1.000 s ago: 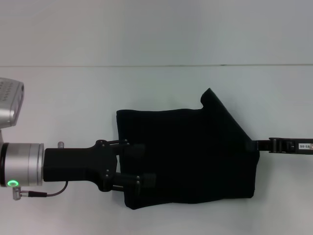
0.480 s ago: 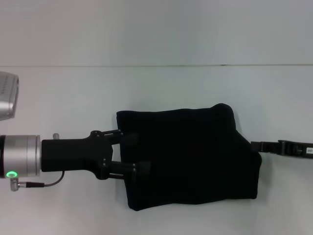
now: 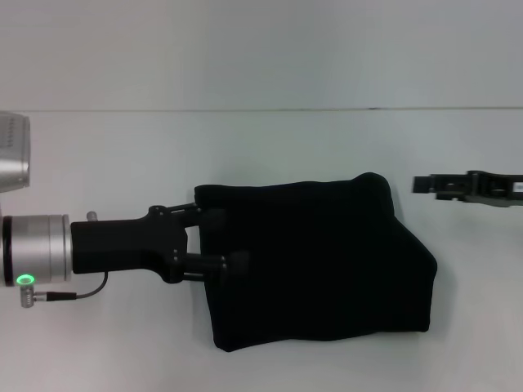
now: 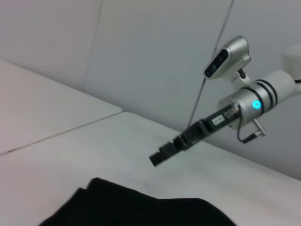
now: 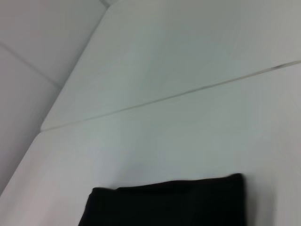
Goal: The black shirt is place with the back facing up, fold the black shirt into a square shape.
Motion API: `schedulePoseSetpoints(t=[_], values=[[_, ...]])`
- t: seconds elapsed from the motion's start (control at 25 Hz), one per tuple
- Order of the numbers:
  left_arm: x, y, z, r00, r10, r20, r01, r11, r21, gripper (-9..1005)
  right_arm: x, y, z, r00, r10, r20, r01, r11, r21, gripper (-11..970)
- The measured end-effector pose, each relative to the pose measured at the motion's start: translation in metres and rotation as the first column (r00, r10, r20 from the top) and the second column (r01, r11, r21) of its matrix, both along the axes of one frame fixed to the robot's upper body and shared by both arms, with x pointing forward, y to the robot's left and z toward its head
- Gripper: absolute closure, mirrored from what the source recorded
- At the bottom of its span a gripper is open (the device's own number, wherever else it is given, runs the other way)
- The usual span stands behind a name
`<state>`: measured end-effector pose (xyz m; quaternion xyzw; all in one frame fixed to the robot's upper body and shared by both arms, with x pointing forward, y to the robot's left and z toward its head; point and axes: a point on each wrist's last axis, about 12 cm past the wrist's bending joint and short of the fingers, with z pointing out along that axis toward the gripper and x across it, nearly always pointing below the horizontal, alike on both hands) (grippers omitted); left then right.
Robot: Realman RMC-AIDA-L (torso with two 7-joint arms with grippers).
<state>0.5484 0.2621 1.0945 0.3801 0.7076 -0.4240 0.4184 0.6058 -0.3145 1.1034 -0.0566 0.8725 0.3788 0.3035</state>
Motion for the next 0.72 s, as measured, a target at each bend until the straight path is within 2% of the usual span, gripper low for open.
schedulePoseSetpoints(t=[0.04, 0.2, 0.36, 0.44, 0.56, 0.72], values=[[0.001, 0.0, -0.001, 1.0, 0.016, -0.001, -0.016, 1.0, 0.004, 70, 0.002, 0.007, 0.0, 1.0, 0.016, -0.005, -0.016, 1.0, -0.004, 240], [0.01, -0.002, -0.004, 0.996, 0.093, -0.016, -0.093, 0.996, 0.017, 71, 0.009, 0.026, -0.003, 0.998, 0.058, -0.012, -0.058, 0.998, -0.028, 234], [0.031, -0.003, -0.003, 0.967, 0.229, -0.113, -0.227, 0.973, 0.034, 72, 0.011, 0.029, -0.003, 0.998, 0.053, 0.014, -0.053, 0.998, -0.034, 229], [0.045, -0.002, -0.001, 0.921, 0.33, -0.208, -0.326, 0.944, 0.051, 73, 0.011, 0.025, -0.001, 0.999, 0.043, 0.022, -0.042, 0.998, -0.037, 226], [0.062, 0.0, -0.003, 0.823, 0.459, -0.333, -0.455, 0.885, 0.096, 74, 0.012, 0.018, 0.001, 0.999, 0.027, 0.034, -0.025, 0.999, -0.04, 226], [0.076, -0.004, -0.01, 0.707, 0.569, -0.42, -0.545, 0.817, 0.188, 76, 0.011, 0.011, 0.001, 0.999, 0.014, 0.052, -0.012, 0.999, -0.044, 226]])
